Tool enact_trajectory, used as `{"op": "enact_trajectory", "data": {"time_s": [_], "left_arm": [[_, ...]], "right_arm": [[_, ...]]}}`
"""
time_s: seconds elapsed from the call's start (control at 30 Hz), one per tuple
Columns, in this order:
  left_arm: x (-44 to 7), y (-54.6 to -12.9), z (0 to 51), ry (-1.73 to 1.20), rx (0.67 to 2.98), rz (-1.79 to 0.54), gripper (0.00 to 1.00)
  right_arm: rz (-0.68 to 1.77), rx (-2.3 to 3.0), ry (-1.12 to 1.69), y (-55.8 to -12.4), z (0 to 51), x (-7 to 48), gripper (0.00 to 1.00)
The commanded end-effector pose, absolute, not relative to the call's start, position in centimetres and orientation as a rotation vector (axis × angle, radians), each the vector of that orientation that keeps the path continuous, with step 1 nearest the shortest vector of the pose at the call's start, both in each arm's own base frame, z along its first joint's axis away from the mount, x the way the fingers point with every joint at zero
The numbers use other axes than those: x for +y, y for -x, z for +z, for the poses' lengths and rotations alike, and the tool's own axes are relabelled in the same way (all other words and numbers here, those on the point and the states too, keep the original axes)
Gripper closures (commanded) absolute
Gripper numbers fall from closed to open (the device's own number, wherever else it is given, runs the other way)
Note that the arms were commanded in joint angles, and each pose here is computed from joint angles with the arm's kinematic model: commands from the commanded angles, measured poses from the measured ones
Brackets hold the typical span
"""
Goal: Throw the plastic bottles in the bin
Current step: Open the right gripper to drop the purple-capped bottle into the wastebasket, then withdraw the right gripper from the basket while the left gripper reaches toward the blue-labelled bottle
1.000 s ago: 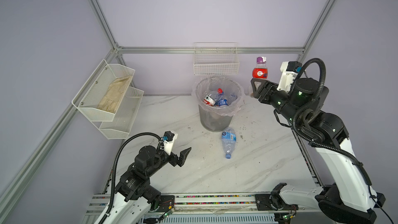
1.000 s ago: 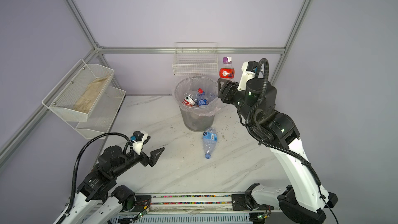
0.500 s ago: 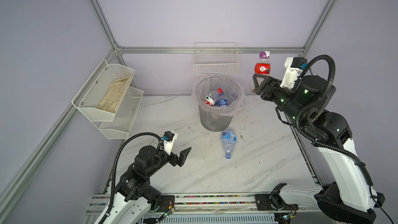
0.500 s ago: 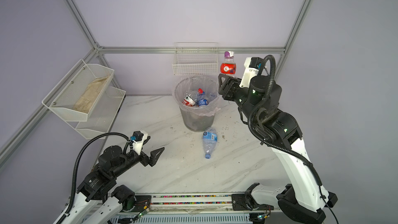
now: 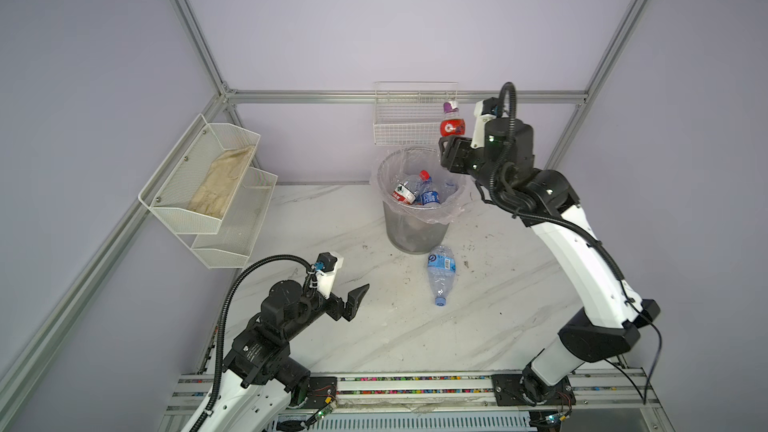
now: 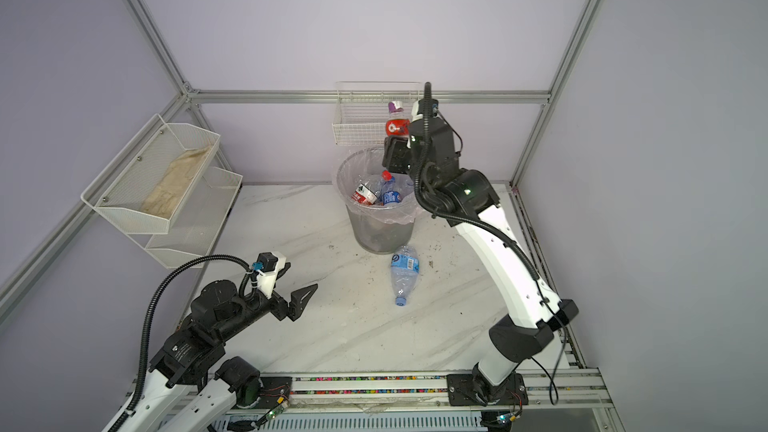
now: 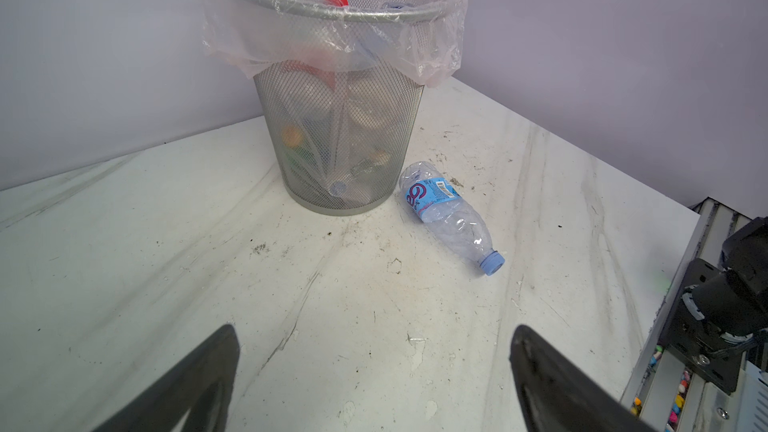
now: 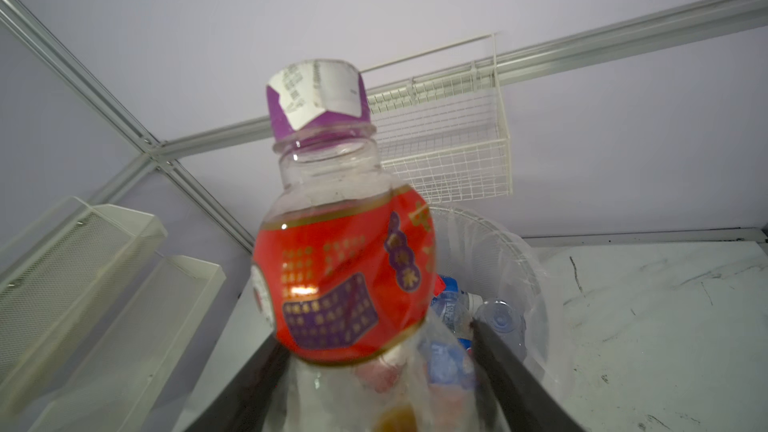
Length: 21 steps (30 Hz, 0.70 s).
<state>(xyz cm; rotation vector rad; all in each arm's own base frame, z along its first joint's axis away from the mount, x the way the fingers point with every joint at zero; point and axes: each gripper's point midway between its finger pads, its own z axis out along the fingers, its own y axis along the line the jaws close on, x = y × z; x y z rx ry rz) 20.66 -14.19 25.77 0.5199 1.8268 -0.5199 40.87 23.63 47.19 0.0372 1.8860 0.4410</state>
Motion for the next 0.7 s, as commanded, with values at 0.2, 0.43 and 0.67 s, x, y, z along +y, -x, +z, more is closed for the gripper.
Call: {"op": "enact_trajectory", "data": {"time_s": [0.2, 0.43, 0.67], "left_arm": [[-14.4, -20.8, 25.2, -0.503, 1.843, -0.540, 0.00], [-14.4, -20.9, 25.1, -0.500, 1.848, -0.540, 0.00], [-15.3, -20.9, 24.9, -0.509, 1.870, -0.593, 0.00]], "right_arm": [[0.296, 1.890, -0.079, -41.1, 47.9, 21.3, 0.02], [0.315, 1.874, -0.085, -38.3, 48.5, 19.4, 0.02], [0.317, 1.895, -0.088, -36.6, 47.6, 18.3, 0.02]]}}
